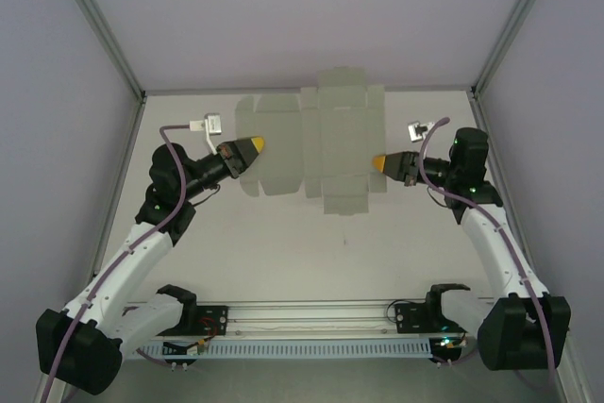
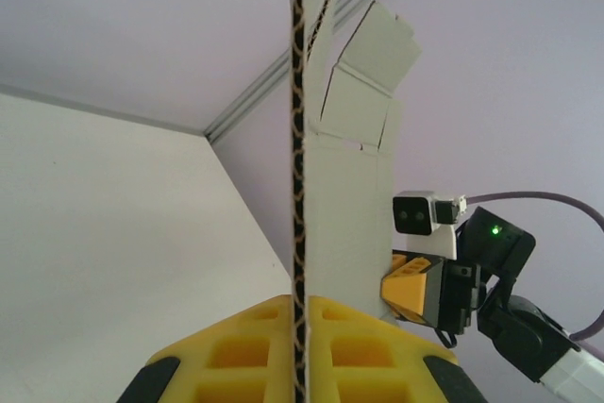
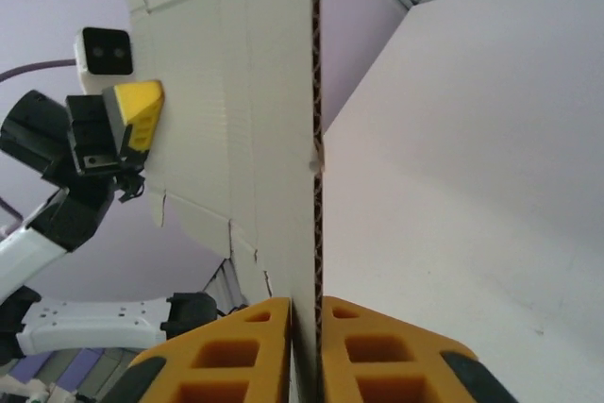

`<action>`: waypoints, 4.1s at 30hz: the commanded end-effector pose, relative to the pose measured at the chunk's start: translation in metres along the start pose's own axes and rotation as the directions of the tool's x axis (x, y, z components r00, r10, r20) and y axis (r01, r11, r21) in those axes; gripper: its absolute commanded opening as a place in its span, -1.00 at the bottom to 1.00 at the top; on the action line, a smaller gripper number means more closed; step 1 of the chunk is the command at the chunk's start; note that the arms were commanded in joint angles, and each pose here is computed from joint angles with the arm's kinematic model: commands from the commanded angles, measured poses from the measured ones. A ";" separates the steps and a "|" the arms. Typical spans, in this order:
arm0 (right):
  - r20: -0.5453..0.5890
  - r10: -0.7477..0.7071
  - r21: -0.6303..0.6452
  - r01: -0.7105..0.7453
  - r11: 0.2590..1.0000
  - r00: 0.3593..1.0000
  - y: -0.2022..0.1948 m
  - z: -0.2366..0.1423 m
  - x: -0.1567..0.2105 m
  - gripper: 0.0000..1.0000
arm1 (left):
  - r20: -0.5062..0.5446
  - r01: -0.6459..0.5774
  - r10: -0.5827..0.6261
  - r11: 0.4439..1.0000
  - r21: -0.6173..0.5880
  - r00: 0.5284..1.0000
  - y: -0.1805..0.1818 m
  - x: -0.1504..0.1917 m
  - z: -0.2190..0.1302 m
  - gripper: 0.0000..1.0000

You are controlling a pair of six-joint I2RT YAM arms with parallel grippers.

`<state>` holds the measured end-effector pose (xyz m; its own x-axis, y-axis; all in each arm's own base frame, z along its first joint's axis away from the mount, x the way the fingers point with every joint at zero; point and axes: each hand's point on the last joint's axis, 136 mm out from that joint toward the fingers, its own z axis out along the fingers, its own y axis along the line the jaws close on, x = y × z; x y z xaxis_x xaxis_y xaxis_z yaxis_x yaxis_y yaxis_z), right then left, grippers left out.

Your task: Assemble paper box

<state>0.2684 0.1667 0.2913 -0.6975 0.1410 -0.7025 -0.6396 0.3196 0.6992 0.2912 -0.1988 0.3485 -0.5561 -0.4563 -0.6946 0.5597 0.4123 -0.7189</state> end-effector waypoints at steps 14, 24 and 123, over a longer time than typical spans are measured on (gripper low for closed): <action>-0.153 0.103 0.084 -0.091 0.992 0.983 -0.056 0.025 0.043 -1.00 | -0.039 -0.019 -0.007 0.777 -0.629 0.999 0.117 0.036 -0.064 1.00; -0.519 -0.101 0.483 0.389 0.785 0.849 -0.152 0.063 0.094 -0.96 | -0.156 -0.020 -0.077 0.840 -0.542 0.985 0.115 0.063 -0.045 1.00; -0.702 -0.548 0.373 0.890 0.262 0.455 -0.126 0.120 0.052 -1.00 | -0.348 -0.262 -0.139 0.422 -0.868 0.927 0.280 0.083 -0.034 1.00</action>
<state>0.3555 0.2358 0.1362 -0.2042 -0.8046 -0.5576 -0.6542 0.5360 -0.5337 0.3754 -0.1052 0.0861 -0.8137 -0.2167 -0.5394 -0.1274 0.9718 -0.1984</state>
